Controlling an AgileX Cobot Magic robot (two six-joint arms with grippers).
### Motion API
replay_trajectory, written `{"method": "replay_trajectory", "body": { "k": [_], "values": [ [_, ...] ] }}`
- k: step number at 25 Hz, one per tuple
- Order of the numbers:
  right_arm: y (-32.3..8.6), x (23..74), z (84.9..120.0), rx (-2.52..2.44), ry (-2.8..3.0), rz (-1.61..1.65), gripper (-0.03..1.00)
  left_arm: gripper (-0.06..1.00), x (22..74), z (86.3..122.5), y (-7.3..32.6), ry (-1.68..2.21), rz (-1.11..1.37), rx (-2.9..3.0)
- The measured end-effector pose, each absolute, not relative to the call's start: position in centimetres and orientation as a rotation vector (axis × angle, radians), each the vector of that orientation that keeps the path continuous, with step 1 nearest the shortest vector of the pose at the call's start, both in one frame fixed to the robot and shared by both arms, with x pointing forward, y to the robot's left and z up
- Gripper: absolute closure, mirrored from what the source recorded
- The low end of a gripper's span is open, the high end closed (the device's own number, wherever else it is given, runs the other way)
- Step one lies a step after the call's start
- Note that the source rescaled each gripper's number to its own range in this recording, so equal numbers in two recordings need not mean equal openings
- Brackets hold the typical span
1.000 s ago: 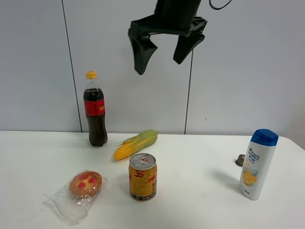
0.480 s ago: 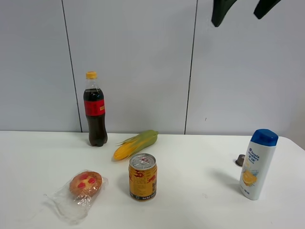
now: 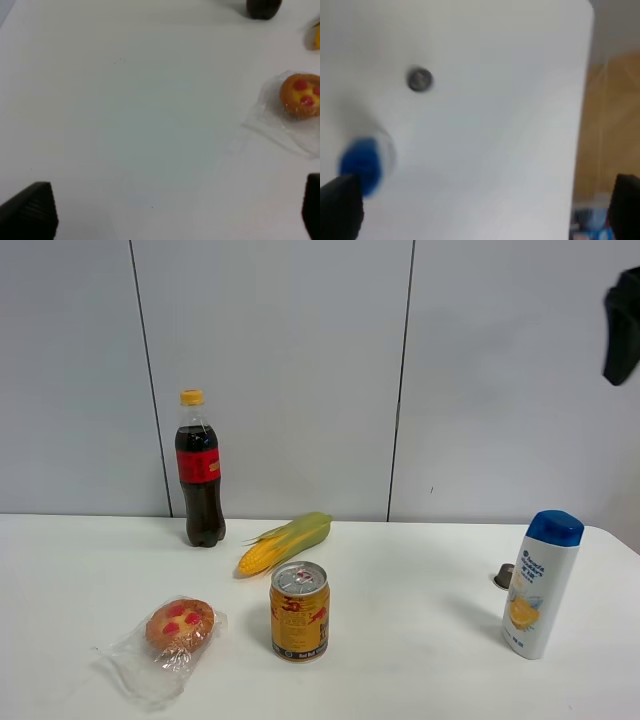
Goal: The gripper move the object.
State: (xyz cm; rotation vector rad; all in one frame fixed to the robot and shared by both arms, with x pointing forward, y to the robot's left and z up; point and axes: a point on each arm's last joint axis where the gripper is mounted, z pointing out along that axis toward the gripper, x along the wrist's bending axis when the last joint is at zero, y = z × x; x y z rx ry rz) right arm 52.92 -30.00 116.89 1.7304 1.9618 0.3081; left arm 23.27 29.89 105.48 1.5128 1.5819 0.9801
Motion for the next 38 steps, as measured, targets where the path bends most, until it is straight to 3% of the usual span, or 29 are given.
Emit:
{"method": "replay_trajectory", "body": {
  "k": [7, 12, 18, 31, 38],
  "values": [
    [-34.5, 43.7, 117.1, 1.941, 1.720, 0.358, -0.03, -0.06, 23.3, 105.5, 29.9, 1.582, 0.980, 1.513],
    [-33.0, 36.8, 118.1, 1.879, 1.631, 0.518, -0.03, -0.06, 23.3, 105.5, 29.9, 1.582, 0.980, 1.513],
    [-30.7, 31.0, 116.6, 1.772, 1.645, 0.694, -0.03, -0.06, 23.3, 105.5, 29.9, 1.582, 0.980, 1.513],
    [-29.2, 27.2, 106.3, 1.682, 1.692, 0.790, -0.03, -0.06, 23.3, 105.5, 29.9, 1.582, 0.980, 1.513],
    [-28.8, 25.6, 105.1, 1.624, 1.653, 0.826, -0.03, -0.06, 23.3, 105.5, 29.9, 1.582, 0.980, 1.513]
  ]
}}
